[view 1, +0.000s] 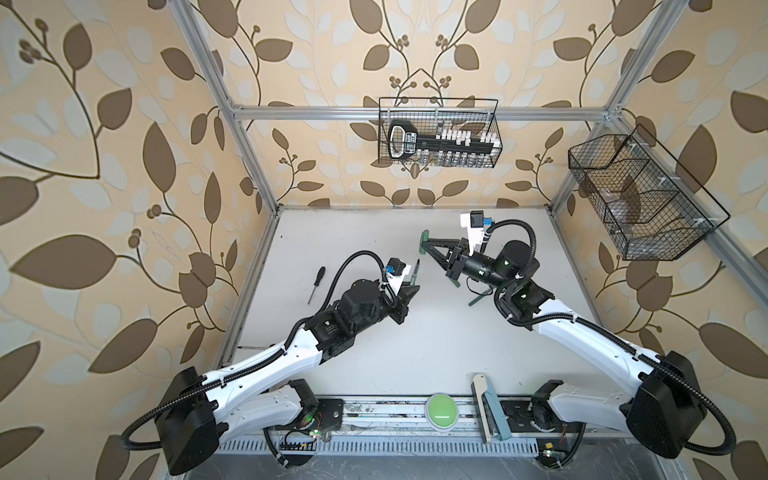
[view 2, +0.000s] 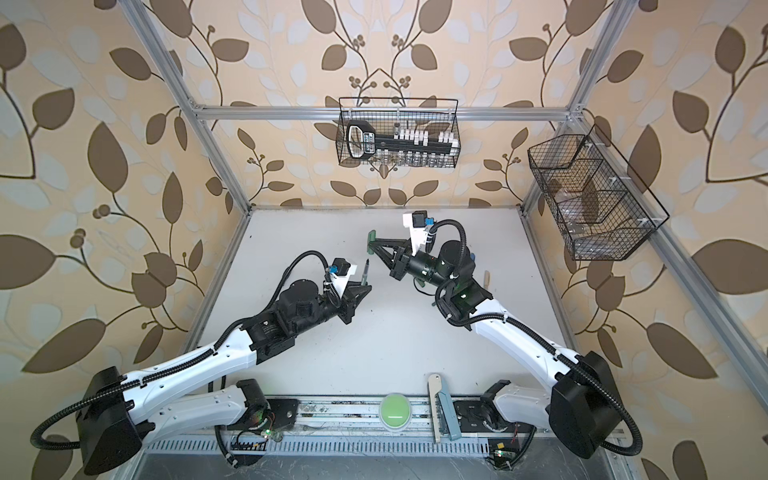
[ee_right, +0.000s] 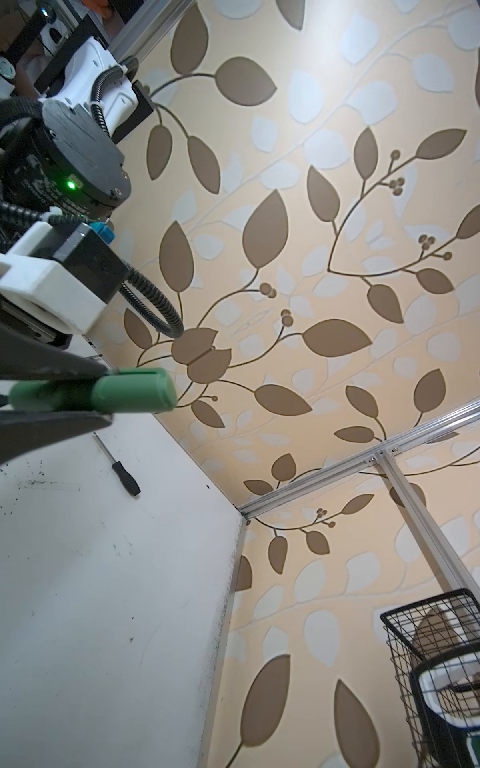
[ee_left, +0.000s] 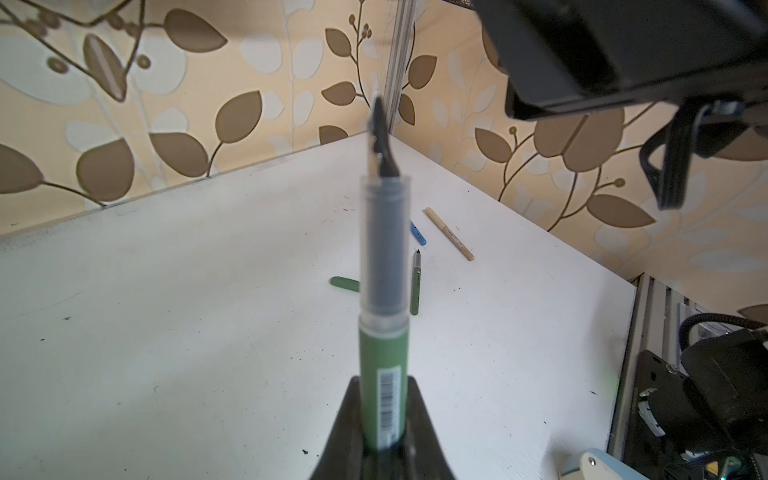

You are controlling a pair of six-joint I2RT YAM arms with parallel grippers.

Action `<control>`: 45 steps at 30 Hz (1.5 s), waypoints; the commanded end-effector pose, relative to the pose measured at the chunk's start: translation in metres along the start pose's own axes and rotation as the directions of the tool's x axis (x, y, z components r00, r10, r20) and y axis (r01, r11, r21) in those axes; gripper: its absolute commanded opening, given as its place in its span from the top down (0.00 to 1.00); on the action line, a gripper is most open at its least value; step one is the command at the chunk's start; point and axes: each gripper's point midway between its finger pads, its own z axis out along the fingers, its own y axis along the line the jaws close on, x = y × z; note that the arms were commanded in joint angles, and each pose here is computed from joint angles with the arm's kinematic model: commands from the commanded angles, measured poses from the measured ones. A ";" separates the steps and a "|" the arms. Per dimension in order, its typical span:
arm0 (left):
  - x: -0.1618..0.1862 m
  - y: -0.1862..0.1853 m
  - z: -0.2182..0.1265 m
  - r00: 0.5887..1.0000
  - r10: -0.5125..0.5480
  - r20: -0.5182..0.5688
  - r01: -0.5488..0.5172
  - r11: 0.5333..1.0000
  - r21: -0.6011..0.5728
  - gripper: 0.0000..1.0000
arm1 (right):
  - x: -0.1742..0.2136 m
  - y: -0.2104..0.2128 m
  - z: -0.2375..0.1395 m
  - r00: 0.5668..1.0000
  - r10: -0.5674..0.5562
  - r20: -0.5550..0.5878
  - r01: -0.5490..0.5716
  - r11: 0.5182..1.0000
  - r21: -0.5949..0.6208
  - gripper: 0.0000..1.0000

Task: Insert the pens into the pen caps
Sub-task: 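Lift the green cap and carry it above the pen nib held by the left gripper, then lower the green cap with the right gripper onto the pen nib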

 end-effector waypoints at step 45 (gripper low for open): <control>-0.045 -0.011 -0.015 0.993 0.043 0.110 -0.045 0.999 0.014 1.00 | 0.025 0.024 -0.004 0.998 -0.017 -0.064 0.012 0.996 -0.087 0.92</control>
